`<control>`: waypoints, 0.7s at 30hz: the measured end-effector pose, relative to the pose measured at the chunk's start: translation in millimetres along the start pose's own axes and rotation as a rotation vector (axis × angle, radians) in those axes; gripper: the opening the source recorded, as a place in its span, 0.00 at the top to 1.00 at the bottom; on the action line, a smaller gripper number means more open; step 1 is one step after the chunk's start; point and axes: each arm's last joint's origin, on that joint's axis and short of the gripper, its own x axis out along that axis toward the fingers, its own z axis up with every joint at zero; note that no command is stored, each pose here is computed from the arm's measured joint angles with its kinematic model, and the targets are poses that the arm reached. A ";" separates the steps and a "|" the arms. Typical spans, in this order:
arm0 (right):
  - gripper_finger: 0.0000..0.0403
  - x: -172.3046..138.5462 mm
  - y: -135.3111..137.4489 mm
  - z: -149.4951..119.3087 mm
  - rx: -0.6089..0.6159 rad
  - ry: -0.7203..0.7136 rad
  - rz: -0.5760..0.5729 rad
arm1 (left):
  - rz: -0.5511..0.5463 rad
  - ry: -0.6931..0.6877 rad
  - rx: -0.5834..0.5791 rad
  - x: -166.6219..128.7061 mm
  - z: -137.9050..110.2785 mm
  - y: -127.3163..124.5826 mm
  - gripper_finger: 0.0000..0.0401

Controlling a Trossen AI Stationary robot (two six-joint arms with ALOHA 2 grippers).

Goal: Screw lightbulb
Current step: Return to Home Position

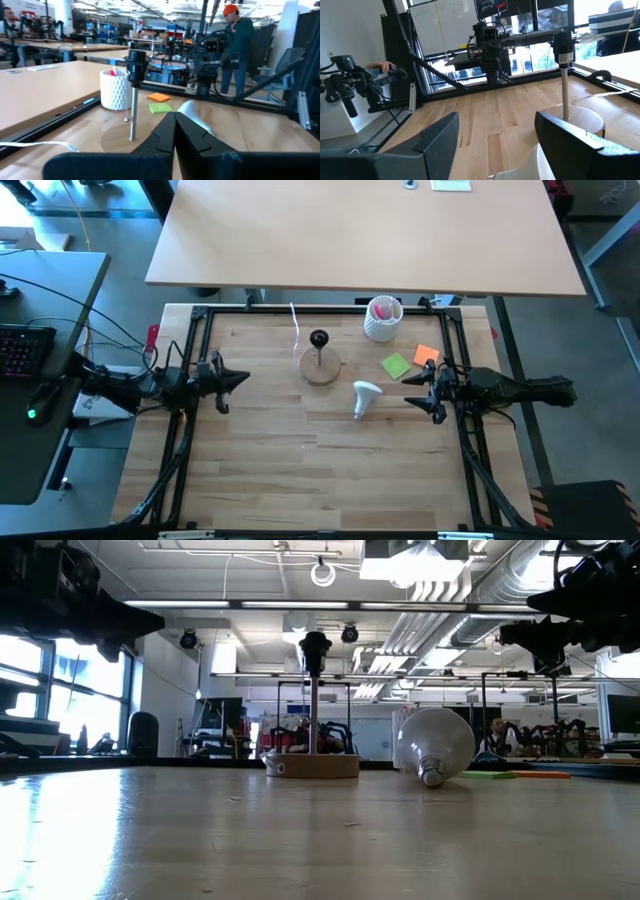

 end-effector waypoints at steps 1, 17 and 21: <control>0.36 0.0 0.0 0.0 0.000 0.000 0.000 | 0.008 0.000 0.001 0.2 0.0 0.7 1.00; 0.36 0.4 -0.1 -0.6 0.000 0.007 -0.002 | 0.105 -0.008 0.008 2.5 0.6 9.8 1.00; 0.36 0.4 -0.1 -0.6 0.000 0.007 -0.002 | 0.105 -0.008 0.008 2.5 0.6 9.7 1.00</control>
